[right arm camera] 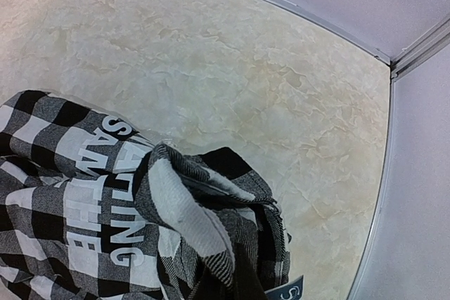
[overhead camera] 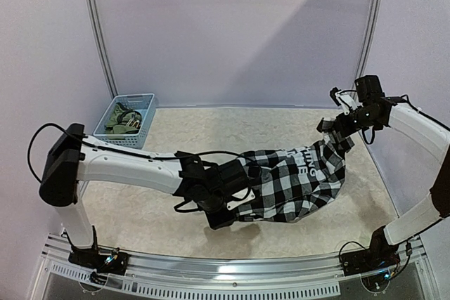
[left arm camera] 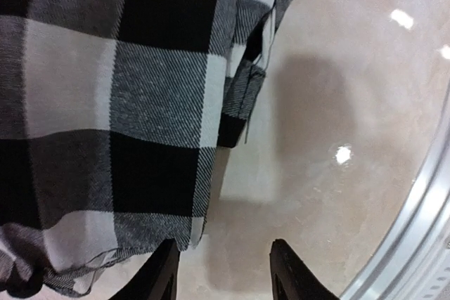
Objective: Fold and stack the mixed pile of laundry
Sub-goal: Pick up the crumpled shirt from the center of the board.
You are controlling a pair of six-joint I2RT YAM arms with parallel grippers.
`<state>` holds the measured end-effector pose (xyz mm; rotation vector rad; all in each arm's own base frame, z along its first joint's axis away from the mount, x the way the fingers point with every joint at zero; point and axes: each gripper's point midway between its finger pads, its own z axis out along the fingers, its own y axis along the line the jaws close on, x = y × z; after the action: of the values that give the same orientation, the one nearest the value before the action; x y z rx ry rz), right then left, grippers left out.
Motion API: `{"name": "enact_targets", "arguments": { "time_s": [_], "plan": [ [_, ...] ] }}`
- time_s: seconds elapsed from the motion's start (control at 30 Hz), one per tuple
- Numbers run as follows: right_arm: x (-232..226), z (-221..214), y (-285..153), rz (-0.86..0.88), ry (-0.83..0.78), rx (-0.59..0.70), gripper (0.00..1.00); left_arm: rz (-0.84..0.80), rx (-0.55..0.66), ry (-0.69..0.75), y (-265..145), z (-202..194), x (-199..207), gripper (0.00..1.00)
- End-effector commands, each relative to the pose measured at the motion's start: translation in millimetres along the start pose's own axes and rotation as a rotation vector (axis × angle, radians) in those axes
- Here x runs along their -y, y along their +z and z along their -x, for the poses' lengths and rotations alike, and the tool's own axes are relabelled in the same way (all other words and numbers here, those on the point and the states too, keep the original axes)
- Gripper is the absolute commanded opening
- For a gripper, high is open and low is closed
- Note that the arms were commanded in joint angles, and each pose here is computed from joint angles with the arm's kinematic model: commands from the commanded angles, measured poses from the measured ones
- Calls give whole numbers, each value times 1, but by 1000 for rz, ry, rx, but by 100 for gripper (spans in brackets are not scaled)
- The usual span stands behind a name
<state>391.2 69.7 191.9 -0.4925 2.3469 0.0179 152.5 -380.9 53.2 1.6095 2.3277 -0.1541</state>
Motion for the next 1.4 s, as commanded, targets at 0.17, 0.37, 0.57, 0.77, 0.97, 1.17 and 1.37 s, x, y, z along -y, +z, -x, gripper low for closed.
{"name": "enact_targets", "arguments": {
  "time_s": [0.17,0.37,0.57,0.77,0.97,1.17,1.37],
  "plan": [
    [-5,-5,-8,26,14,10,0,157,-140,88,38,-28,-16,41],
    [-13,-4,-15,67,17,16,0,283,-112,86,17,-21,-41,9],
    [-14,21,-46,77,-1,104,0,429,34,-11,-60,-2,-88,0],
    [-23,71,-111,147,-18,301,0,622,294,-165,-197,13,-142,0],
    [-35,110,-209,183,-68,555,0,803,572,-311,-347,-5,-174,0],
    [-70,98,-275,337,-151,621,0,799,723,-361,-427,-41,-164,0],
    [-117,75,-354,613,-270,705,0,867,801,-256,-465,-38,-139,0]
  ]
}}
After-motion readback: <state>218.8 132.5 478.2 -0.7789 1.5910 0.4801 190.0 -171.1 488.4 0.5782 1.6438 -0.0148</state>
